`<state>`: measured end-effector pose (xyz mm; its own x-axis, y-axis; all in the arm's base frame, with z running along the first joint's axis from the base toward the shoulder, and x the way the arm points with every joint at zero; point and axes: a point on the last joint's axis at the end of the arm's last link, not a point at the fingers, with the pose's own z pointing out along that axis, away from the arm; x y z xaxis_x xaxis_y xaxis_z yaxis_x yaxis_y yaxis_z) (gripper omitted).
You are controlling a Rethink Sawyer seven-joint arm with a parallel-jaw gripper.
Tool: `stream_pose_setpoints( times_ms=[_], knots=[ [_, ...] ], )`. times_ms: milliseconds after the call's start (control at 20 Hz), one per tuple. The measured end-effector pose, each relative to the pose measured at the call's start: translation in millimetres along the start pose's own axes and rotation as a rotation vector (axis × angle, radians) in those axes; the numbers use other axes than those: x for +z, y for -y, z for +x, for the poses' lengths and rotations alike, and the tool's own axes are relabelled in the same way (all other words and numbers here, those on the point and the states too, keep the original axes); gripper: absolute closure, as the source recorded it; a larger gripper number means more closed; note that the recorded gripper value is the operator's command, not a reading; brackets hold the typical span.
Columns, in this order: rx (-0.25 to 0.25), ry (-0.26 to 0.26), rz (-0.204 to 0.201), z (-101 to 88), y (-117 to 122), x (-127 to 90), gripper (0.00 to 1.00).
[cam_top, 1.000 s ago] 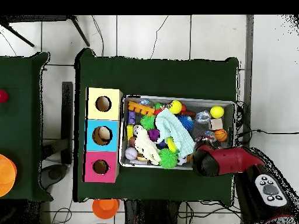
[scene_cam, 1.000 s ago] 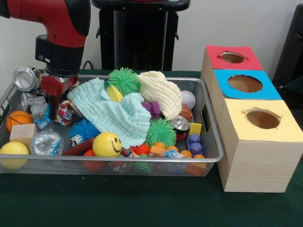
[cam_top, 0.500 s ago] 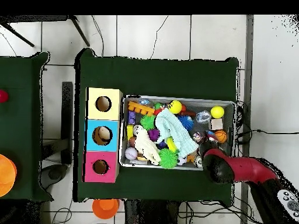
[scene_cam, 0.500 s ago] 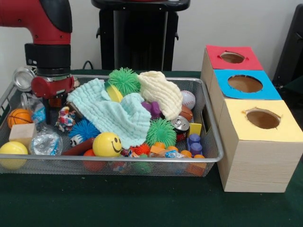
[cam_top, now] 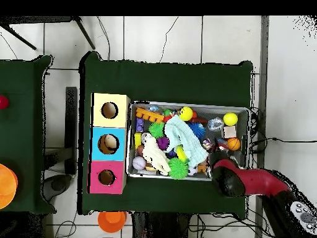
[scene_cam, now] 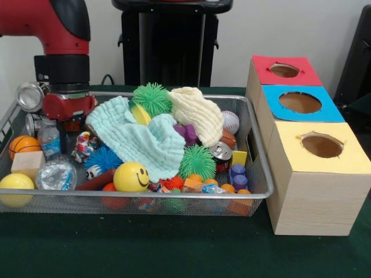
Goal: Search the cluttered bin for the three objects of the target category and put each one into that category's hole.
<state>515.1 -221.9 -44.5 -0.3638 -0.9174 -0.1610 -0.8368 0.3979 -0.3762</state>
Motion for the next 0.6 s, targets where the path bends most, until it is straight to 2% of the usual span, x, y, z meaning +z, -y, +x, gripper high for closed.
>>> stream_pose_setpoints(
  times_ms=[150, 350, 400, 450, 600],
  knots=[
    [-0.073, -0.022, 0.026, -15.5, 1, -1, 0.0],
    [-0.223, -0.08, 0.113, -54.6, 10, -13, 0.0],
    [-0.232, -0.085, 0.12, -57.1, 11, -14, 0.0],
    [-0.267, -0.11, 0.155, -69.1, 18, -21, 0.0],
    [-0.298, -0.143, 0.186, -77.0, 26, -31, 0.0]
  ],
)
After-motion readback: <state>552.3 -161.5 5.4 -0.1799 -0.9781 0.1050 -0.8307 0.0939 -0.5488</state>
